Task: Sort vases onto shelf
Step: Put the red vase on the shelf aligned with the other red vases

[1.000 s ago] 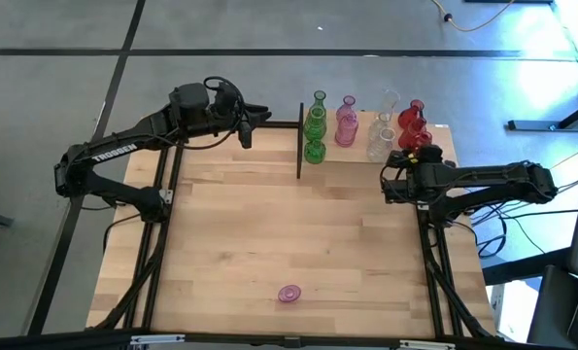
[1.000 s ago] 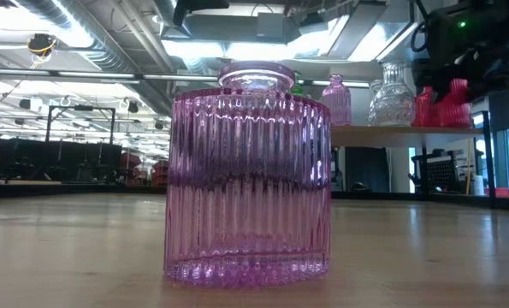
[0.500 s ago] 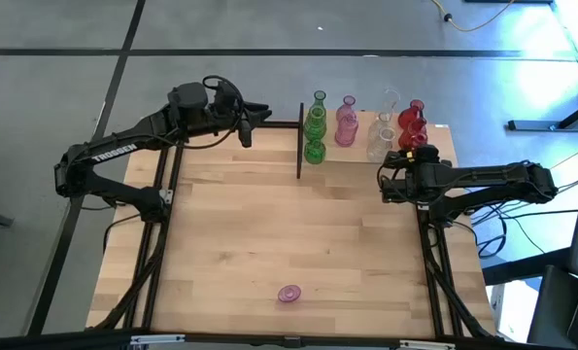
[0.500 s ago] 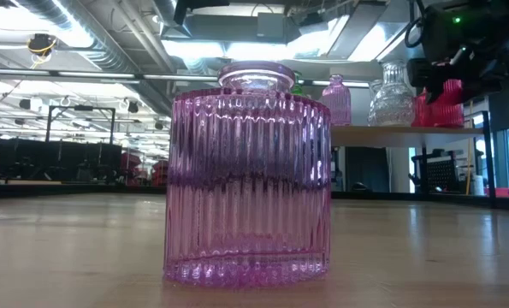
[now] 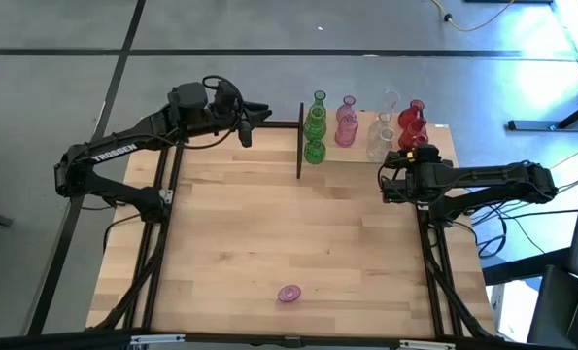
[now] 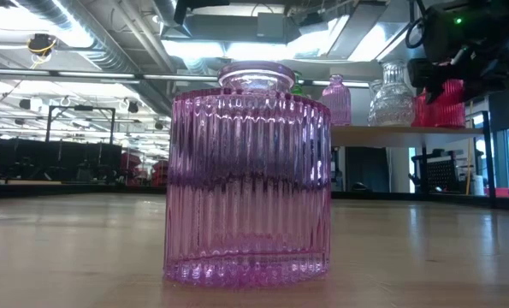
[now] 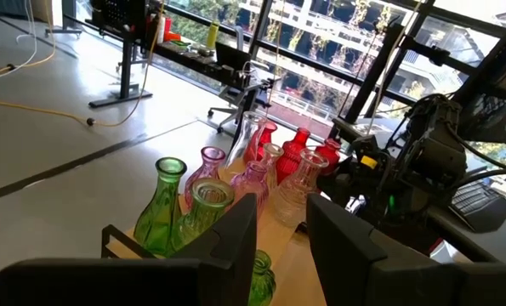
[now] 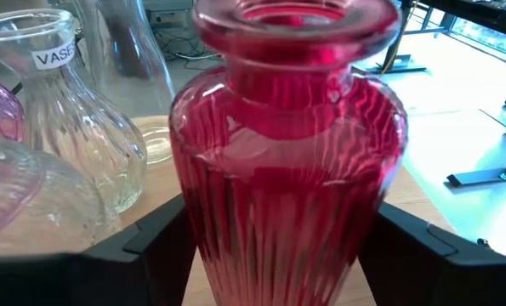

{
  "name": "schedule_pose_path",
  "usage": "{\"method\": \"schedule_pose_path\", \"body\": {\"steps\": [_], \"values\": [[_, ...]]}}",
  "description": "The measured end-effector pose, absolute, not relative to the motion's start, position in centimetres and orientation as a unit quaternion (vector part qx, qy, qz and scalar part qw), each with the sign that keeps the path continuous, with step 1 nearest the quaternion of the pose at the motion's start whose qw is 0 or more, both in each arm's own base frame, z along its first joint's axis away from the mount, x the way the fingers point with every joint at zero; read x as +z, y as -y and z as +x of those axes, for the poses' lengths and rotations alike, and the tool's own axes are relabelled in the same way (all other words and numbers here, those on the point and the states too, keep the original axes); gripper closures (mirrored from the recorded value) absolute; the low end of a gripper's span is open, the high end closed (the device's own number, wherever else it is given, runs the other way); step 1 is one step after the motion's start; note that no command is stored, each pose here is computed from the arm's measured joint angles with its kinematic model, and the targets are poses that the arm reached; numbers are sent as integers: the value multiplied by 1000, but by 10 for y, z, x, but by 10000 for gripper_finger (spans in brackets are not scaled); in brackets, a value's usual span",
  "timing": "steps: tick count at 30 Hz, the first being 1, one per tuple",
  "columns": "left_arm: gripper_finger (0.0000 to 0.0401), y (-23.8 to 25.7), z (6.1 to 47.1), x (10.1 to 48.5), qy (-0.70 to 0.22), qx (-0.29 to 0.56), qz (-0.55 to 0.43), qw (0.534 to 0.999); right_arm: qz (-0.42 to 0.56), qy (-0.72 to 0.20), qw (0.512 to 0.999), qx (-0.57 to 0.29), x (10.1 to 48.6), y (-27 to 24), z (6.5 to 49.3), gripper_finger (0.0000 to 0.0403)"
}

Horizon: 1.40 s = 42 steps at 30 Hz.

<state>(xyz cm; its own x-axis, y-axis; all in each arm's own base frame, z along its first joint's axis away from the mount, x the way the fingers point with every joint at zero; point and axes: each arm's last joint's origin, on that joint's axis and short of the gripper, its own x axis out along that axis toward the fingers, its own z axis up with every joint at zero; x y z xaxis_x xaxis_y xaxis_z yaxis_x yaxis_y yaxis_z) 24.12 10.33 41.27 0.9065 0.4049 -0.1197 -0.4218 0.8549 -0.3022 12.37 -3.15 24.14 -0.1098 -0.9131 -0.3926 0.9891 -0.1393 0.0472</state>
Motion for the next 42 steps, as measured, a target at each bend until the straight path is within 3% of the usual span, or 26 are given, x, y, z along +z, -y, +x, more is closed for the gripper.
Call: {"method": "schedule_pose_path", "body": {"steps": [10,27,42], "values": [[303,-103,241,413,-26,215,-164,963,166,-114,646,-736,242,31,124,98],[303,-103,241,415,-13,213,-162,963,182,-143,639,-733,265,30,120,102],[303,-103,242,417,-1,207,-169,963,204,-163,634,-727,264,28,121,102]]}}
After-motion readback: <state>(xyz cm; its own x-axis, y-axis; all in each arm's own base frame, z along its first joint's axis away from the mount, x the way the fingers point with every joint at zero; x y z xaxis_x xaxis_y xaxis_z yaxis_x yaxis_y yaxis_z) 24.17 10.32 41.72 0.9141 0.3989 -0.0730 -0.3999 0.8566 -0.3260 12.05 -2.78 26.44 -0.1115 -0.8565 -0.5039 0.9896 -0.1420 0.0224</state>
